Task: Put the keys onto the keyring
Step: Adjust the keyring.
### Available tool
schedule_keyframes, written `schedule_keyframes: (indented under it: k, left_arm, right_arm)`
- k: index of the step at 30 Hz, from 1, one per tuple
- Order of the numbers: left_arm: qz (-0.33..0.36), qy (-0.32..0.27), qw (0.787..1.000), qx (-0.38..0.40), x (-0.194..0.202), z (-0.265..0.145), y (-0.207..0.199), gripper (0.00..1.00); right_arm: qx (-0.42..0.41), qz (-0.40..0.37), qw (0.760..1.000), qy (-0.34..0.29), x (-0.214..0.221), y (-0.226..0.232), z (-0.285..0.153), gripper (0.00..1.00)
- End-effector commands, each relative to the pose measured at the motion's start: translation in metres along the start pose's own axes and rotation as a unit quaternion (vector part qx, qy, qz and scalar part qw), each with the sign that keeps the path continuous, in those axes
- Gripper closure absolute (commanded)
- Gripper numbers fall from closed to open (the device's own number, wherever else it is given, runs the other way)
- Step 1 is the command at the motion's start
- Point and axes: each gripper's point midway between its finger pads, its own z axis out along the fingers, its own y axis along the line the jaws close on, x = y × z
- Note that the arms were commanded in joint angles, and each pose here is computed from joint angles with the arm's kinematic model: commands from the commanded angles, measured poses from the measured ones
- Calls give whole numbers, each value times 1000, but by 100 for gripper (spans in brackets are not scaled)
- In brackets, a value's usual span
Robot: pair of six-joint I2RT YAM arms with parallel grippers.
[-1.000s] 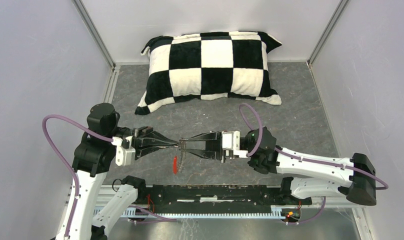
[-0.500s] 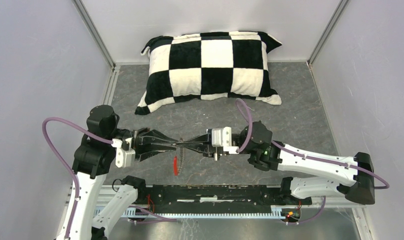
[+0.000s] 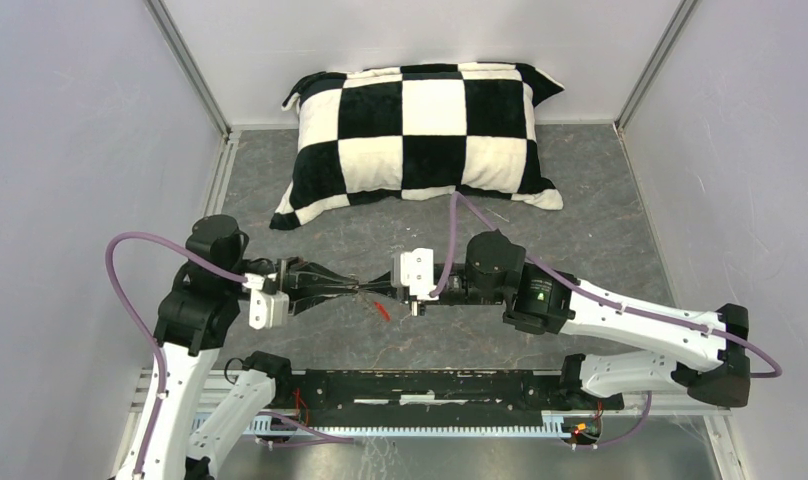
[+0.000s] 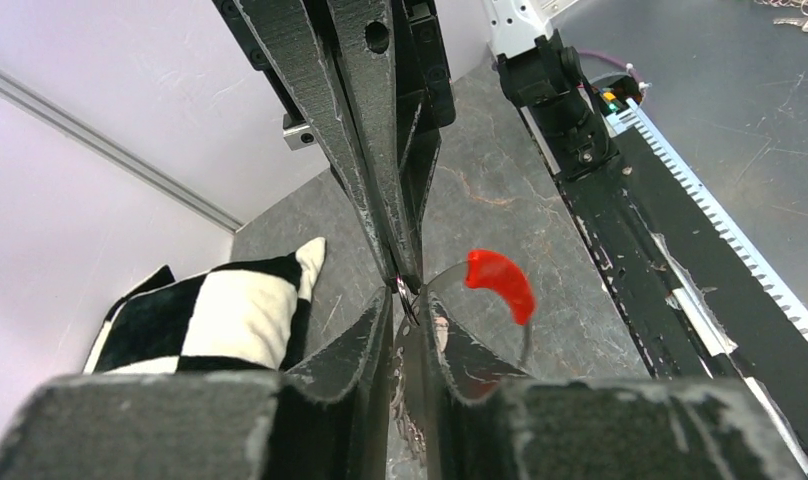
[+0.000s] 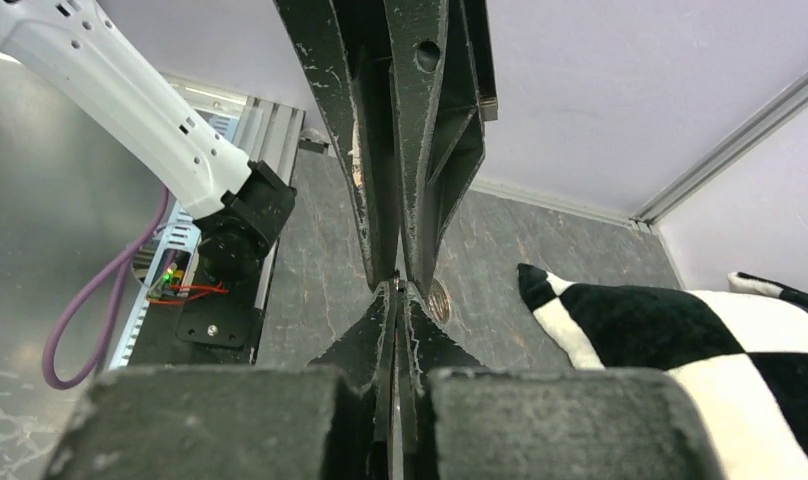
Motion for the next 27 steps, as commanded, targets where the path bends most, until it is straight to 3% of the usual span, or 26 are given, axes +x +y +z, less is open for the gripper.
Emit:
schedule_keyframes:
  k: [1,8,14,19,27]
  left_arm:
    - [-25,-7,1000,5,0,1,0,80]
    - [-57,-1,998,2,8,2,-4,90]
    - [-60,13,998,-6,17,0,-7,76]
    - [-54,20,998,-10,21,0,-5,73]
    - [-48,21,999,-9,23,0,-3,95]
  right_arm:
    - [3,-15,1000,7,-13,-7,1,99]
    - [1,-19,1000,1,-19,-8,2,99]
    - [2,-18,1000,-7,-23,-8,1,99]
    - [-3,-14,1000,-11,-24,-5,2,99]
    - [-12,-7,1000,-25,-29,-1,5,99]
